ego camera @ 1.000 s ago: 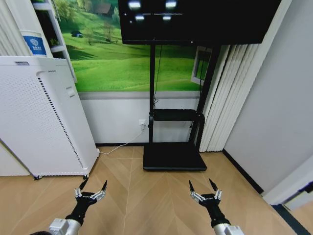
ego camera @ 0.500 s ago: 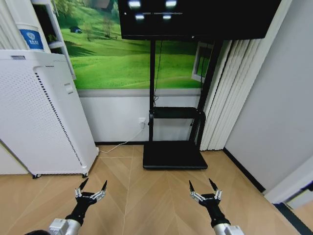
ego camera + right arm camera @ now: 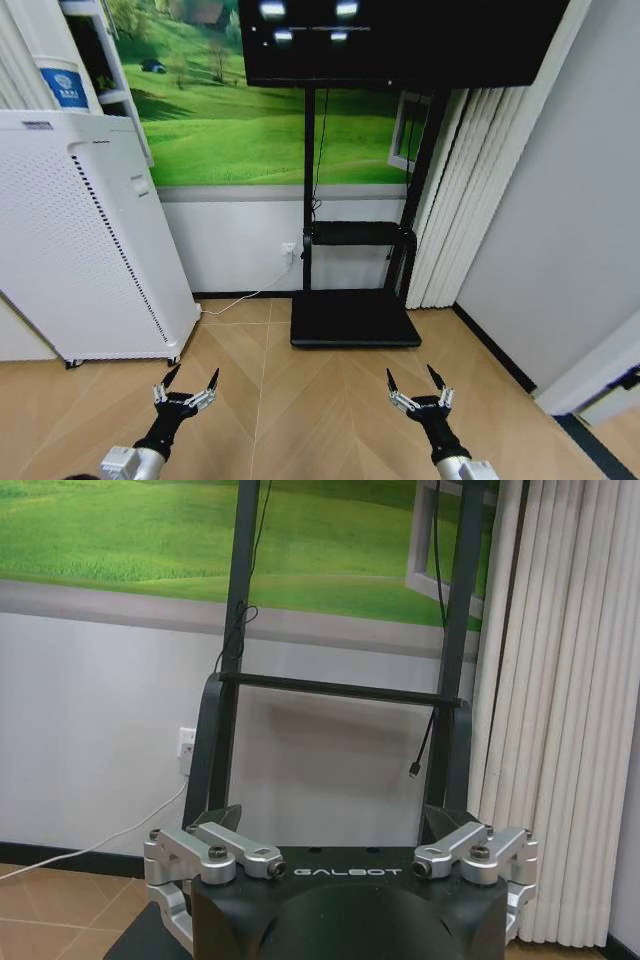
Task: Pick up the trash bin and place the garbage on the floor into it.
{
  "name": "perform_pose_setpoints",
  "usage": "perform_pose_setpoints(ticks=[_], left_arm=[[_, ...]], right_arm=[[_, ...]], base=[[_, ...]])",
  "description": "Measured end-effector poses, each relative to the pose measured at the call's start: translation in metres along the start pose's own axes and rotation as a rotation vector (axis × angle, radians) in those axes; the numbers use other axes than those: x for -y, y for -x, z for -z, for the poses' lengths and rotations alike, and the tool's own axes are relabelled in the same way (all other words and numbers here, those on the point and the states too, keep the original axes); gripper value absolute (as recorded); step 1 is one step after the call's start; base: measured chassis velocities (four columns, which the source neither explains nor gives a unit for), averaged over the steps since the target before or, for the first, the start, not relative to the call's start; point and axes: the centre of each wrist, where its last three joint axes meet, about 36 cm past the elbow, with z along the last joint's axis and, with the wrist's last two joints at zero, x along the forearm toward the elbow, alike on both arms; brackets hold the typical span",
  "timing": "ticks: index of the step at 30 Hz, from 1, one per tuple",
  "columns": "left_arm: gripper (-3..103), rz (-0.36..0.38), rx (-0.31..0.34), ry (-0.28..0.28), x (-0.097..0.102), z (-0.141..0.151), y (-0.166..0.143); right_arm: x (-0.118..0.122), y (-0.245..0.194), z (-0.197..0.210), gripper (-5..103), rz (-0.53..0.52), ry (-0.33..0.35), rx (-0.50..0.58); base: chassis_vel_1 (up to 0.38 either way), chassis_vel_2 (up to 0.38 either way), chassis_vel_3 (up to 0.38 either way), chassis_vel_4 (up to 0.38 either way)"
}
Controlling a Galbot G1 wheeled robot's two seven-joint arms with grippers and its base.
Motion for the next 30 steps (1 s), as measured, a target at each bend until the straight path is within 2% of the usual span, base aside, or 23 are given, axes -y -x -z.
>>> perform_pose_setpoints(ticks=[30], left_arm=[[100,0.000,0.000,0.000,0.0000,0.0000,0.0000]], right_arm=[[0.0000,0.0000,0.0000,100,0.000,0.000,0.000]], base=[[0.000,0.000,0.000,0.000]])
